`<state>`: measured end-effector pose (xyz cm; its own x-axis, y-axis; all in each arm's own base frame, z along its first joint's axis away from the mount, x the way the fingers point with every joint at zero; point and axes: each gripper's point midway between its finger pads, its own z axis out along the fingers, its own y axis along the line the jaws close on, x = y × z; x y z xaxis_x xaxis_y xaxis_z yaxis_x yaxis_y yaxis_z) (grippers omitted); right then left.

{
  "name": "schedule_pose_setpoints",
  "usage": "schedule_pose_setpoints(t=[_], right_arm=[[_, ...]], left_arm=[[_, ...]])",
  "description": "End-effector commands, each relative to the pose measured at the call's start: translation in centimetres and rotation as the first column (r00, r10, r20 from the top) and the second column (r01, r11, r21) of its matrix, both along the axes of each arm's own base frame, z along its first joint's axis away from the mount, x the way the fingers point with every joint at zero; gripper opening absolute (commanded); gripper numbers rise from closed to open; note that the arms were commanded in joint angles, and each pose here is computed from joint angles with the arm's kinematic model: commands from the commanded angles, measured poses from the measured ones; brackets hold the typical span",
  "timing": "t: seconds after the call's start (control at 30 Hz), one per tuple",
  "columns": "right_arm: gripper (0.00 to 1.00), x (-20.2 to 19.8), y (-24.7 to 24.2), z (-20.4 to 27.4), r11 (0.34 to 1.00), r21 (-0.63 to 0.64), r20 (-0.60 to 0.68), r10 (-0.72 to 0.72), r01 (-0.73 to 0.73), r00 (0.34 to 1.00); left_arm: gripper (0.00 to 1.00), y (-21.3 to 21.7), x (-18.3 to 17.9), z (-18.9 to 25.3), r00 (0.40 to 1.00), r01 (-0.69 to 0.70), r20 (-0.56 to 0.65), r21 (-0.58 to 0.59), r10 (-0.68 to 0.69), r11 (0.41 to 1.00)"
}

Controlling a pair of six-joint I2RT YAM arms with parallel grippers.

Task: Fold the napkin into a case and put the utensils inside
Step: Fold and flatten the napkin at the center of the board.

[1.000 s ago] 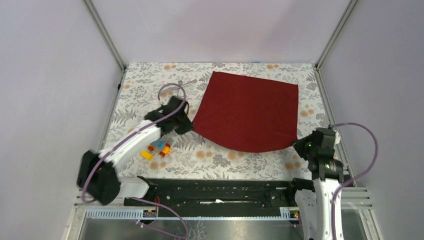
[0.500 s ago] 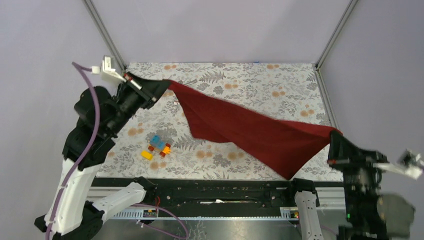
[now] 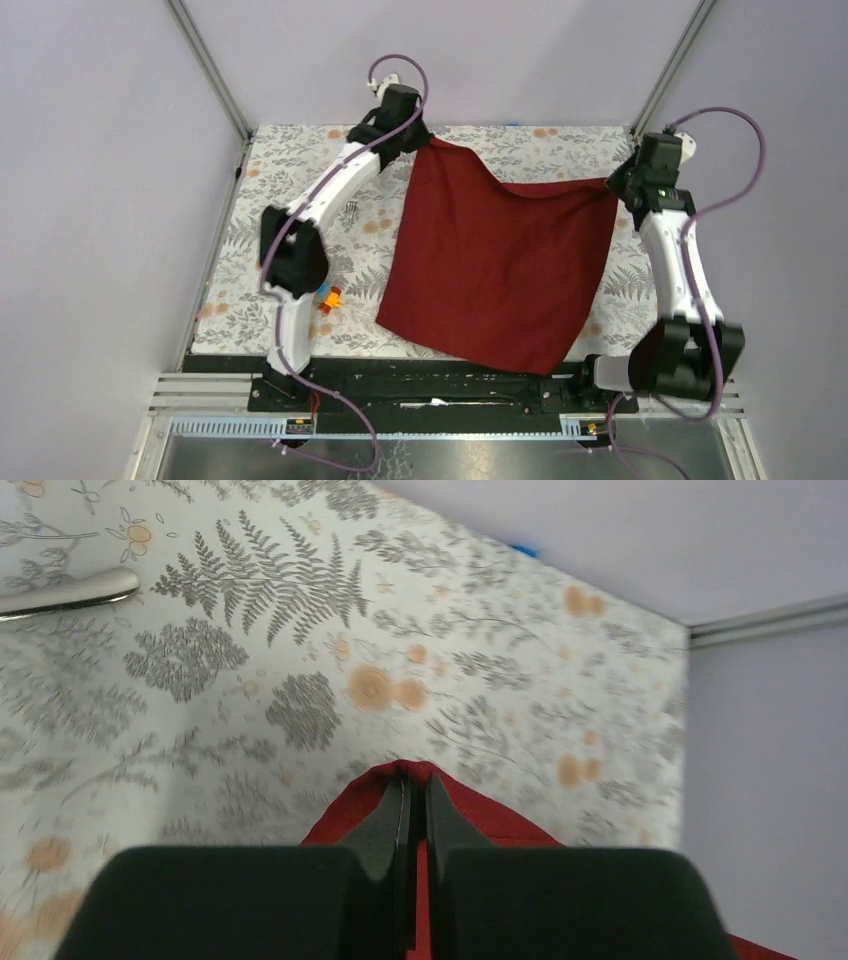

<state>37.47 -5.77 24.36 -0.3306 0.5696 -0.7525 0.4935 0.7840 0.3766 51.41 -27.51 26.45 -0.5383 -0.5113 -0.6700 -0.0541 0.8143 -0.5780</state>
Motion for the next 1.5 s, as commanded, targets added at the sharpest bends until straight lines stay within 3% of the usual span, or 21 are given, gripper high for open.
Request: schedule_pose_setpoints(t=[0.0,0.17,0.33,0.5,0.73,1.07,1.47], right_arm=[[0.0,7.6,-1.6,0.1,0.998,-0.064,0.099,0.022,-0.016,0.995],[0.0,13.1,-1.1,-4.7,0.991,-0.021,0.017,0.135,-0.134,0.991],[0.0,14.0,0.1,-7.6,0.974,0.066,-0.063,0.222,-0.218,0.973],[0.0,9.1,1.2,-10.0,0.965,0.132,-0.189,0.249,-0.226,0.95],[0.0,-0.9,0.8,-14.1,0.978,0.174,-0.378,0.175,-0.116,0.909],[0.0,-9.8,0.1,-16.8,0.996,0.093,-0.477,0.031,0.016,0.878],[0.0,-13.7,1.4,-21.6,0.982,0.153,-0.576,-0.006,0.115,0.817]], left_arm=[[0.0,-0.7,6.7,2.4,0.985,0.026,0.17,-0.054,-0.016,0.998],[0.0,-1.5,10.4,-2.9,0.984,0.055,0.171,-0.073,-0.042,0.996],[0.0,-1.2,10.5,-6.7,0.99,0.111,0.099,-0.129,-0.099,0.985],[0.0,0.4,6.5,-10.2,0.992,0.097,-0.075,-0.093,-0.104,0.991],[0.0,2.2,-6.4,-18.2,0.876,0.108,-0.453,-0.144,-0.162,0.984],[0.0,6.0,-15.0,-21.1,0.822,0.16,-0.55,-0.023,-0.146,0.987],[0.0,7.0,-16.9,-24.3,0.778,0.174,-0.618,0.036,-0.115,0.984]])
